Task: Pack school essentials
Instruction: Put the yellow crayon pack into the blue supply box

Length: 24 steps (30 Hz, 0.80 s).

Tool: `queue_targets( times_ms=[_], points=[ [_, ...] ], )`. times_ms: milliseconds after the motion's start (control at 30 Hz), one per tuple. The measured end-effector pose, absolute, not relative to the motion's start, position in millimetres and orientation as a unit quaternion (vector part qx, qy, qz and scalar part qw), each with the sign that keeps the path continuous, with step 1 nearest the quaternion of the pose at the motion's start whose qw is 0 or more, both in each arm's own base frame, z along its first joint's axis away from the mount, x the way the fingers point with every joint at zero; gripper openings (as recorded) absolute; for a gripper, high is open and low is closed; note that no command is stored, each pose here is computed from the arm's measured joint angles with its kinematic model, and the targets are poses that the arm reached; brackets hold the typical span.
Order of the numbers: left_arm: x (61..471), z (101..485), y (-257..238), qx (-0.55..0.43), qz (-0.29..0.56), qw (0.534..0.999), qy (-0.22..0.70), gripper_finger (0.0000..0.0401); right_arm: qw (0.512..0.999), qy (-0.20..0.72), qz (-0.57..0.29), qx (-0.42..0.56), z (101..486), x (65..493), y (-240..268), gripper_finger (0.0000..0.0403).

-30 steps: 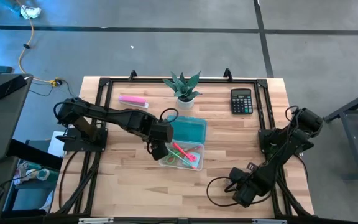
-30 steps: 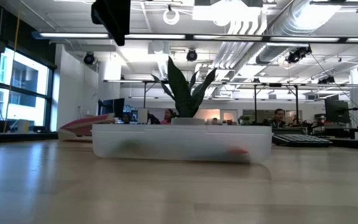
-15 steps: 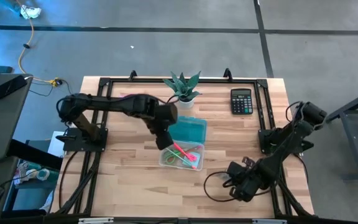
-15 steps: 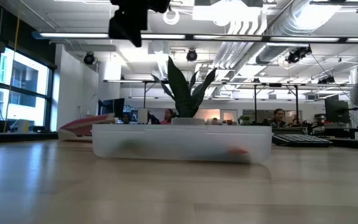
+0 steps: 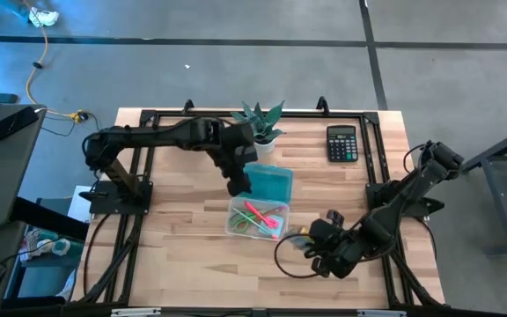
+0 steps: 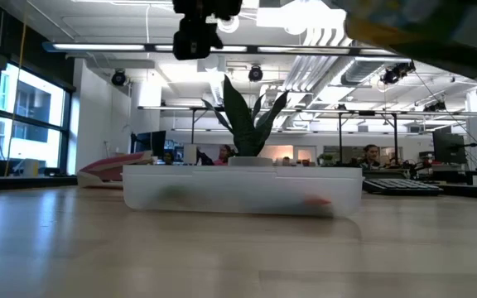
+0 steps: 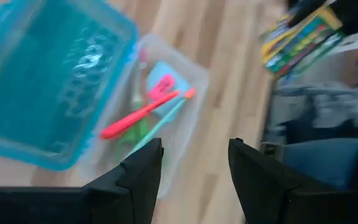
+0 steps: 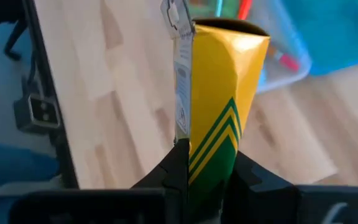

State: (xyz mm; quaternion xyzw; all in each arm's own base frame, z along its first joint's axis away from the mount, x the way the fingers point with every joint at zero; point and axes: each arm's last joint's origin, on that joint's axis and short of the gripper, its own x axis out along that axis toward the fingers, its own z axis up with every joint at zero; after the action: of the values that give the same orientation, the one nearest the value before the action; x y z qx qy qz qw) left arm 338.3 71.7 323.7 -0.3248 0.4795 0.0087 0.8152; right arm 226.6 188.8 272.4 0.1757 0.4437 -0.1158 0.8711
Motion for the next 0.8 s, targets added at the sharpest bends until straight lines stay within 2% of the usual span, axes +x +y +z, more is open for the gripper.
queue_targets(
  times_ms=[167,333,467,533,800],
  points=[
    [340,329,83,-0.378,-0.036,0.810,0.446,0.0178,0.880,0.429,-0.135,0.153,296,232,181,0.0043],
    [342,332,92,-0.421,-0.046,0.801,0.422,0.0203,0.893,0.410,-0.139,0.121,319,234,177,0.0043],
    [347,337,98,-0.505,-0.081,0.762,0.397,0.0227,0.902,0.401,-0.138,0.081,336,233,172,0.0043],
    [350,340,99,-0.537,-0.101,0.743,0.385,0.0233,0.907,0.395,-0.137,0.053,346,233,169,0.0043],
    [369,361,93,-0.589,-0.176,0.719,0.324,0.0228,0.926,0.340,-0.125,-0.108,387,237,158,0.0043]
  ],
)
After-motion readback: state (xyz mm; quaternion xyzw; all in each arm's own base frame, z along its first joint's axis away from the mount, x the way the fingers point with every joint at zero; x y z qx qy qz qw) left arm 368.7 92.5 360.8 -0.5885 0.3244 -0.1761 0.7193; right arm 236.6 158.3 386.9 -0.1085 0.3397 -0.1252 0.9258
